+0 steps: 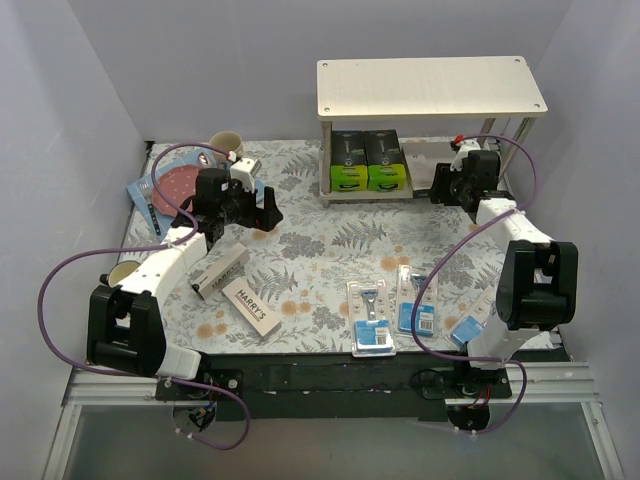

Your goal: Place and organize the shaving razors onto the shelf

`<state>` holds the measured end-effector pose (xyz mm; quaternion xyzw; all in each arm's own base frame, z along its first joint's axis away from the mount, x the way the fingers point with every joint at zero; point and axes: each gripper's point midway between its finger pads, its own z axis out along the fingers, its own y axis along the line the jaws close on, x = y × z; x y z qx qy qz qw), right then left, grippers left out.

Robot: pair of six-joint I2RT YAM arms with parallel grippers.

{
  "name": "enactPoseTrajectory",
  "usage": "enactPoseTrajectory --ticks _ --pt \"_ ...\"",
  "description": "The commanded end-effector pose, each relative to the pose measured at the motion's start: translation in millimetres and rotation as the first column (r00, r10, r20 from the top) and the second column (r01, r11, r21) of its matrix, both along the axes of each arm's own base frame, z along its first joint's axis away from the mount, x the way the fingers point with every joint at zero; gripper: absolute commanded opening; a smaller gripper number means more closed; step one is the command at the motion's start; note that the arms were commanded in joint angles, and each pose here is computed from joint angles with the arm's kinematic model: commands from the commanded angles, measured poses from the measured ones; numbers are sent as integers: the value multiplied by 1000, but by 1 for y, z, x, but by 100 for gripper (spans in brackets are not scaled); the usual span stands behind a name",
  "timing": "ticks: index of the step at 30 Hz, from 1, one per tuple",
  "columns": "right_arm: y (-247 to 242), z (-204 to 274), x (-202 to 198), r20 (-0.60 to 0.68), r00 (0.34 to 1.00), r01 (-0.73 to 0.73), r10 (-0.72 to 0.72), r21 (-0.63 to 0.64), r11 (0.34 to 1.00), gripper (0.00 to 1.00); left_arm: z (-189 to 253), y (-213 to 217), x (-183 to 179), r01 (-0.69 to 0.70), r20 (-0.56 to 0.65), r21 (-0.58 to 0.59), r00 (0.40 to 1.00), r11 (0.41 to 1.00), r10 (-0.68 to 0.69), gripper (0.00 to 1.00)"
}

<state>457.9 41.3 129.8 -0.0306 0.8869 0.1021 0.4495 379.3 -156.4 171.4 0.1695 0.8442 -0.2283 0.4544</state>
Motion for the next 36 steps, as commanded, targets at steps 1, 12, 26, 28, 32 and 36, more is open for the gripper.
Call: enactPoseTrajectory --ticks 1,12,26,28,32,36 --pt "4 6 9 39 998 -50 51 -16 999 50 15 2 -4 1 46 -12 999 1000 -1 85" --pt "9 -2 34 58 994 -91 92 -18 996 51 7 3 -2 0 30 5 1000 1000 0 85" --pt "19 -8 49 52 990 -130 128 27 991 52 -1 0 7 8 5 6 1000 1000 -8 85" --pt "21 -11 48 41 992 -121 119 49 991 52 -1 -1 8 7 4 3 1000 1000 -7 85" --pt "24 -10 49 48 991 -131 128 61 990 53 -3 -1 9 7 1 3 1000 1000 -7 86" --pt "20 -3 45 47 992 -119 118 40 992 54 1 0 7 8 2 8 1000 1000 -8 85"
